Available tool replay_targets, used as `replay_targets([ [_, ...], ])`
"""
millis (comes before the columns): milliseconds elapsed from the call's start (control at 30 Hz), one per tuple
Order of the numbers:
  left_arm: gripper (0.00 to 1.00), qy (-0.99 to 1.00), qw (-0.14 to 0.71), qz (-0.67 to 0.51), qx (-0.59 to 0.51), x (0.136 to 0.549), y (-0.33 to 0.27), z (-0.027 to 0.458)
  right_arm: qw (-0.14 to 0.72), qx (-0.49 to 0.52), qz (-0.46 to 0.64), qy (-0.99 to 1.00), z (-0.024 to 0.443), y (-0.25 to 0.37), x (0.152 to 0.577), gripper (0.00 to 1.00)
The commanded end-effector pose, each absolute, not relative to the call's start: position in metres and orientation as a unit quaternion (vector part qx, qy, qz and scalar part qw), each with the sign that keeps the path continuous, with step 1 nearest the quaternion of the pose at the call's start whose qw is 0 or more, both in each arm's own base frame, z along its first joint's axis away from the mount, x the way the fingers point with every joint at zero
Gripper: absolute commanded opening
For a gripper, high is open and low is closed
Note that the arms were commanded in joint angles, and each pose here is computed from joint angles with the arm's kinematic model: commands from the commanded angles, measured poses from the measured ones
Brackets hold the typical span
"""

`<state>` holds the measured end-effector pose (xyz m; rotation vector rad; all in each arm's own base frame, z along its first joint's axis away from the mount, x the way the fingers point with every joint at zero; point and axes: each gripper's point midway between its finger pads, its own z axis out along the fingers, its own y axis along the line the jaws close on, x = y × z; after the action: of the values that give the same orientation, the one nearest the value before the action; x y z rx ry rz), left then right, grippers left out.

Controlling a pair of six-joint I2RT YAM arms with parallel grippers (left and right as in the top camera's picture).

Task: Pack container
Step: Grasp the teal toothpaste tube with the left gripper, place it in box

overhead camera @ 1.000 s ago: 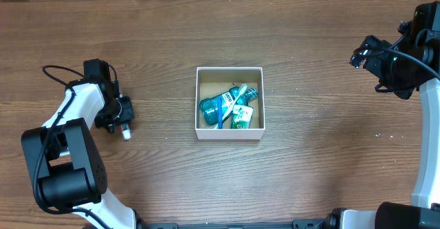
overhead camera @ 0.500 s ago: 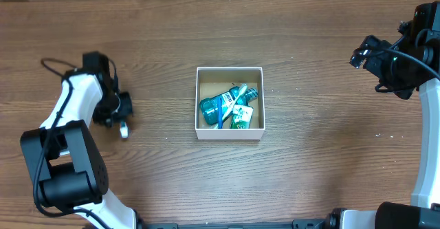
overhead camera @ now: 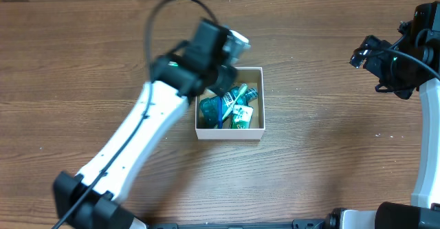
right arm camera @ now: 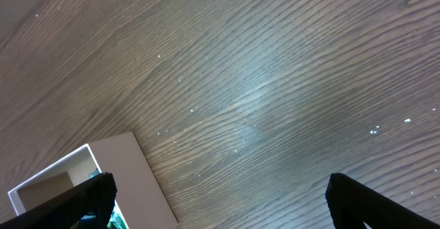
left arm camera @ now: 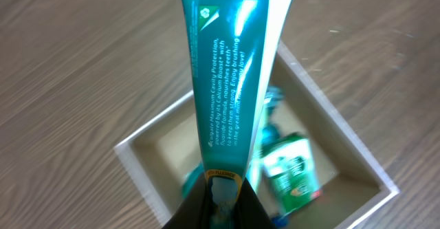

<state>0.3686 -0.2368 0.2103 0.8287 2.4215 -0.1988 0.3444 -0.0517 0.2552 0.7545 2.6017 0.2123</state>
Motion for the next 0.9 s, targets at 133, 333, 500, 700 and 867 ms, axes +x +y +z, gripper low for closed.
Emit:
replay_targets([
  [133,0.05,0.923,0.185,-0.055,0.333,0.368,-0.257,0.124,0.214,0.266,0.078,0.937,0.257,-0.049,0.345,1.0],
  [333,1.0,0.928,0.157,-0.048,0.334,0.363,-0.253,0.108,0.215,0.266,0.078,0.936,0.257,-0.049,0.345,1.0],
  [500,1.0,0.946,0.177,-0.022,0.27,0.365,-0.23,0.141,0.215,0.266,0.078,0.936,0.257,-0.05,0.345,1.0],
  [700,1.0,0.957,0.26,-0.003,0.131,0.364,-0.153,0.229,0.223,0.244,0.082,0.94,0.259,-0.037,0.351,1.0],
  [867,1.0,0.953,0.302,-0.008,-0.008,0.369,-0.083,0.265,0.269,0.161,0.086,0.946,0.271,0.0,0.374,1.0],
])
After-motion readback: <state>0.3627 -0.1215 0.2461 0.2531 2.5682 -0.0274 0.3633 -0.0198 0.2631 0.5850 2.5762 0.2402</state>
